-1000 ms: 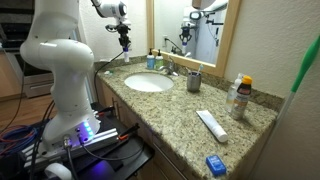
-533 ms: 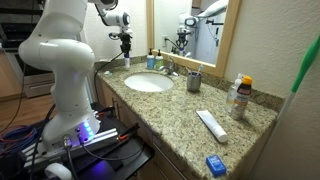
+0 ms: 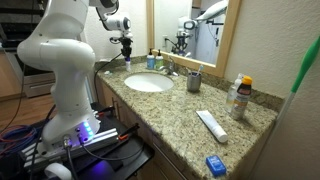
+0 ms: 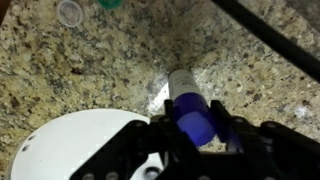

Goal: Pick up the blue bottle and place it on the left. Then pick up the small bottle with a blue cap and place it on the left

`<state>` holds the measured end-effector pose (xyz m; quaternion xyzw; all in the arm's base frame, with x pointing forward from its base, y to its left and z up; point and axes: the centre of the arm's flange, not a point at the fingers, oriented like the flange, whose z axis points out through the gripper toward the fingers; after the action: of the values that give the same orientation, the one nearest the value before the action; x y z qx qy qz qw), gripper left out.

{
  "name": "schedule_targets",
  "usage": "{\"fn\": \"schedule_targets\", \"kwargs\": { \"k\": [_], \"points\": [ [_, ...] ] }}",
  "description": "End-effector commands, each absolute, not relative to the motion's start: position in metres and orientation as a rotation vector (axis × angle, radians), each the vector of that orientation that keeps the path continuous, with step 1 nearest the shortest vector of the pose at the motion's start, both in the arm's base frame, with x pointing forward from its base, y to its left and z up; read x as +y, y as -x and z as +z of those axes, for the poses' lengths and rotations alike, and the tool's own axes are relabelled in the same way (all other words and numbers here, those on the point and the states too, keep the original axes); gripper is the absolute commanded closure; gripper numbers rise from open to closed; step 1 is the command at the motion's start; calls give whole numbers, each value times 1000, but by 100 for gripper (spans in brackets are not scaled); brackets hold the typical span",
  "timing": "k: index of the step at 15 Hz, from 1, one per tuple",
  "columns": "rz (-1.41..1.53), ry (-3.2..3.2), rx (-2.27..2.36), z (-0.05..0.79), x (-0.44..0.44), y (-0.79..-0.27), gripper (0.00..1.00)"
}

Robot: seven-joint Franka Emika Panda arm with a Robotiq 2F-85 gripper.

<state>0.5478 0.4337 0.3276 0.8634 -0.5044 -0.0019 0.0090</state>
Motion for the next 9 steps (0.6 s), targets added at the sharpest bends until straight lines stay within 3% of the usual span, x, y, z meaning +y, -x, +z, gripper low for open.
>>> {"fn": "schedule_targets", "kwargs": {
  "k": [1,6,9],
  "points": [
    [-36,-2697,-1594,330,431,-542,34],
    [23,-2730,-1631,387,420,-531,1],
    [75,-2729,-1617,437,409,-517,0]
  ]
}}
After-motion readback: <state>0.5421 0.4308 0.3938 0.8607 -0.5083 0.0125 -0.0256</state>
